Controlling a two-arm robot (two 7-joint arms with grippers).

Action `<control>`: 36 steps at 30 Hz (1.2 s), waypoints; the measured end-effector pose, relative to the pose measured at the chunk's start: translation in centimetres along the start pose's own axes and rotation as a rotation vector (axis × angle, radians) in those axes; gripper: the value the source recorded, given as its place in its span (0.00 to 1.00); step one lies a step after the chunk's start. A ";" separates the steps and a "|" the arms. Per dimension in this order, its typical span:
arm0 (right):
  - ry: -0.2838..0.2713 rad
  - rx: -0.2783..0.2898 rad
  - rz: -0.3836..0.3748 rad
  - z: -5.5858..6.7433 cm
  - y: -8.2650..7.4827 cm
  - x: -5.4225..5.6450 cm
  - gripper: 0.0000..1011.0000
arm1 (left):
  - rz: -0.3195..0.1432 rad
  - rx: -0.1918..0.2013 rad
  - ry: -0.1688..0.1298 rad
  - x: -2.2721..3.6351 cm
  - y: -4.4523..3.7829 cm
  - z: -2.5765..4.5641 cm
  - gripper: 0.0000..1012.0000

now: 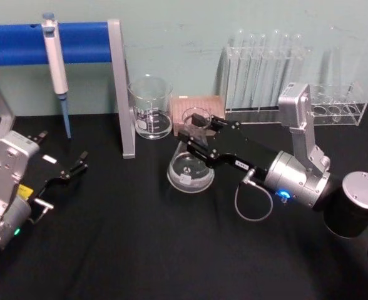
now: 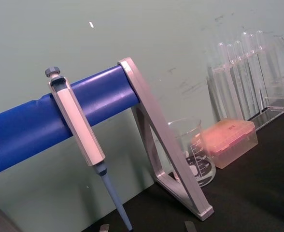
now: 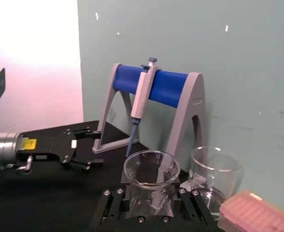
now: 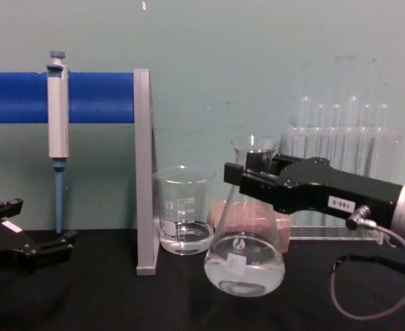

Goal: Grasp the erlenmeyer flask with one hand, shake it three times, then place it back.

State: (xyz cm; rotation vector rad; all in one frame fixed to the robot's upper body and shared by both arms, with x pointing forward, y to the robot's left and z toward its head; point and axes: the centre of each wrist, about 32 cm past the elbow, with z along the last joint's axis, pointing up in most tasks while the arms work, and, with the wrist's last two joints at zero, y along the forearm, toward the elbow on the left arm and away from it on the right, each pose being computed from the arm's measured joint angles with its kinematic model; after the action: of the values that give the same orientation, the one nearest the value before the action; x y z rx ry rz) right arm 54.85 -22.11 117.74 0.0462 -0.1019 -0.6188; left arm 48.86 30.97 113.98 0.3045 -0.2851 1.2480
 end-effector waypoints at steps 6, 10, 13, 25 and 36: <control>-0.006 0.010 -0.041 0.6 0.1 -0.3 0.45 | 0.000 0.000 0.000 0.00 0.00 0.00 0.99; -0.011 0.017 -0.068 1.0 0.0 -0.5 0.45 | 0.000 0.000 0.000 0.00 0.00 0.00 0.99; -0.012 0.021 -0.080 1.1 0.0 -0.5 0.45 | 0.000 0.000 0.000 0.00 0.00 0.00 0.99; -0.010 0.024 -0.096 1.2 0.2 -0.7 0.45 | 0.000 0.000 0.000 0.00 0.00 0.00 0.99; -0.005 0.021 -0.060 1.0 0.9 -1.0 0.45 | 0.000 0.000 0.000 0.00 0.00 0.00 0.99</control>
State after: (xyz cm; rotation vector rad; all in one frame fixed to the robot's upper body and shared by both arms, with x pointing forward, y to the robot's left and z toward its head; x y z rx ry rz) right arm 54.46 -20.78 118.71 0.0685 -0.1122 -0.6777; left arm 48.86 30.97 113.98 0.3045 -0.2851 1.2479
